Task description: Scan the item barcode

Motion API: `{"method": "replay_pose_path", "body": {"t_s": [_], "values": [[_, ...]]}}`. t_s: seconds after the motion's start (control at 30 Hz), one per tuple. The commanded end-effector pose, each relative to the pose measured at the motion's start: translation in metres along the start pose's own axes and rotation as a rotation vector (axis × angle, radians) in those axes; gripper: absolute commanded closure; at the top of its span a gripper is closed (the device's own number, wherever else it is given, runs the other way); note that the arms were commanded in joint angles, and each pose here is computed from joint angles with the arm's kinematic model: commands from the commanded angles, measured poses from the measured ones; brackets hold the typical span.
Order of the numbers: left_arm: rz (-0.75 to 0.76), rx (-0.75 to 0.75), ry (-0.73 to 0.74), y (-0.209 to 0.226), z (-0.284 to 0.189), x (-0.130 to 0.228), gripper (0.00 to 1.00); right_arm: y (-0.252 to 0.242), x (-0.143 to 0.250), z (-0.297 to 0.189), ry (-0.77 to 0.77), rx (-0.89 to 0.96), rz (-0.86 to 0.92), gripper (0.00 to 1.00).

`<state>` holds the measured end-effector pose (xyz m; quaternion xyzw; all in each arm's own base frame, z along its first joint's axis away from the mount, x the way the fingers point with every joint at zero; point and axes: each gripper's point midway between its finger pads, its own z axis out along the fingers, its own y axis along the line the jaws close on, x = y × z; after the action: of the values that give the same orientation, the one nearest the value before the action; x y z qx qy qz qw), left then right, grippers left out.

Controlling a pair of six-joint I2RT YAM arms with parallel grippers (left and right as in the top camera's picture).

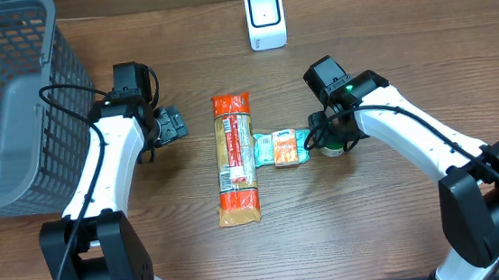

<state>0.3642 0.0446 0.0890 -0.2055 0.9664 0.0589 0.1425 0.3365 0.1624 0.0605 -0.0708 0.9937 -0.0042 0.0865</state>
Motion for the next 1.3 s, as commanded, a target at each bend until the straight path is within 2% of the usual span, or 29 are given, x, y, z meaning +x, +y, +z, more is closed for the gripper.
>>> {"method": "replay_pose_path", "body": {"t_s": [0.0,0.07,0.33,0.57,0.63,0.73,0.83,1.1,1.17,1.27], "values": [[0.010,0.012,-0.030,-0.001,-0.009,-0.006,0.00,-0.007,0.003,0.000,0.008,0.030,-0.031,0.12],[0.010,0.012,-0.030,-0.001,-0.009,-0.006,0.00,-0.009,0.007,-0.001,0.026,0.036,-0.032,0.00],[0.010,0.012,-0.030,-0.001,-0.009,-0.006,0.00,-0.002,-0.019,-0.046,-0.020,0.010,0.031,0.00],[0.010,0.012,-0.030,-0.001,-0.009,-0.006,0.00,0.025,-0.028,-0.072,-0.020,-0.141,0.031,0.00],[0.010,0.012,-0.030,-0.001,-0.009,-0.006,0.00,0.017,-0.023,-0.070,0.001,-0.104,0.073,0.00],[0.010,0.012,-0.030,-0.001,-0.009,-0.006,0.00,-0.012,-0.012,-0.069,0.026,0.042,0.297,0.00],[0.010,0.012,-0.030,-0.001,-0.009,-0.006,0.00,-0.019,-0.005,-0.066,0.043,0.085,0.400,0.00],[0.010,0.012,-0.030,-0.001,-0.009,-0.006,0.00,-0.012,-0.007,-0.056,0.031,0.056,0.425,0.00],[0.010,0.012,-0.030,-0.001,-0.009,-0.006,0.00,-0.014,-0.004,-0.055,0.042,0.063,0.430,0.05],[0.010,0.012,-0.030,-0.001,-0.009,-0.006,0.00,-0.015,-0.003,-0.055,0.046,0.067,0.454,0.05]]}}
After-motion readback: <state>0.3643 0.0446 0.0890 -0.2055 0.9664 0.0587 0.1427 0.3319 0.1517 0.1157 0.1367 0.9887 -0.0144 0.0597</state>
